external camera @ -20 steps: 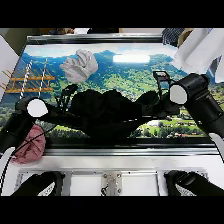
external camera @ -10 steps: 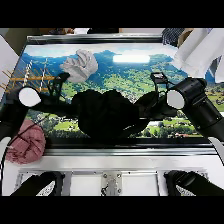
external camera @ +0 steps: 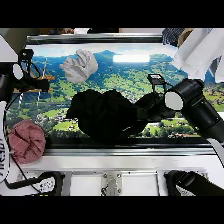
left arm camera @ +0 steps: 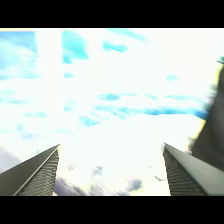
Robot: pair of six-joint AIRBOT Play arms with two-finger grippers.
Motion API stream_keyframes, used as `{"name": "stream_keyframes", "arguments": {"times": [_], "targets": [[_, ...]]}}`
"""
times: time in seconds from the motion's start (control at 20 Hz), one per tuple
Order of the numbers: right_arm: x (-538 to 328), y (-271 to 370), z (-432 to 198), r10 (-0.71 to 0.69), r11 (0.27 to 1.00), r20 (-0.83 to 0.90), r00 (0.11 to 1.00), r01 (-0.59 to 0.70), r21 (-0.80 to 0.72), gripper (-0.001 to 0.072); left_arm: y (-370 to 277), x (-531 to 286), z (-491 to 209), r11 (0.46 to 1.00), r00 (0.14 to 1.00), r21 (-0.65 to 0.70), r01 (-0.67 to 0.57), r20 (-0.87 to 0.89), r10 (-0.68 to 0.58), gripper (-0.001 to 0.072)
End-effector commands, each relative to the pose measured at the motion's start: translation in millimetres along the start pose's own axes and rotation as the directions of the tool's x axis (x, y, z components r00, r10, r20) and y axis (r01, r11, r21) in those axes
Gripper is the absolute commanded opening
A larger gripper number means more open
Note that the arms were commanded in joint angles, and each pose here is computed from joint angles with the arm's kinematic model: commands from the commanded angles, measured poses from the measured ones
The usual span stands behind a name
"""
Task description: Fold the clothes and pants, and hang the long-sleeved shirts on hangers.
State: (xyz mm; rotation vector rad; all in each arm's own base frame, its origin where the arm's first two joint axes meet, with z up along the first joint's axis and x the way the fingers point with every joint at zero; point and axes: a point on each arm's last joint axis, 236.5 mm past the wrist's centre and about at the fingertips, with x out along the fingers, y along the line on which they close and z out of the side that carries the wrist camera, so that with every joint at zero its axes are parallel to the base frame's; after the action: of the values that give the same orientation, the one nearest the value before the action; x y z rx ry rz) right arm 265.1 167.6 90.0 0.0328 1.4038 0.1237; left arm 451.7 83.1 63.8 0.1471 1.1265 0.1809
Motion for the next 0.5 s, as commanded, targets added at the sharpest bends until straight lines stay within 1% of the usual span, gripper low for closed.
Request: {"name": "stream_keyframes", "arguments": {"times": [0.0,0.1,0.2,0.45], "targets": [[0.9,2.6,-1.6,0.006,1.000,-0.007,1.000,-0.006,-0.004,0.0016,41.6,61.1,7.4,0.996,0.996,-0.012,-0.086,-0.012,0.086,0.0685],[0.9,2.6,-1.6,0.006,1.000,-0.007,1.000,-0.006,-0.004,0.0016,43.9,96.0,-0.4,0.996,0.995,-0.003,-0.089,-0.046,0.089,0.0685],[0.9,2.7,-1.6,0.006,1.000,-0.007,1.000,-0.006,-0.004,0.0016,48.1,125.7,-8.3,0.991,0.989,0.050,-0.122,-0.075,0.126,0.0685],[1.0,2.6,-1.6,0.005,1.000,-0.007,1.000,-0.005,-0.004,0.0016,49.8,175.8,-29.4,0.978,0.975,0.145,-0.153,-0.136,0.173,0.0685]]}}
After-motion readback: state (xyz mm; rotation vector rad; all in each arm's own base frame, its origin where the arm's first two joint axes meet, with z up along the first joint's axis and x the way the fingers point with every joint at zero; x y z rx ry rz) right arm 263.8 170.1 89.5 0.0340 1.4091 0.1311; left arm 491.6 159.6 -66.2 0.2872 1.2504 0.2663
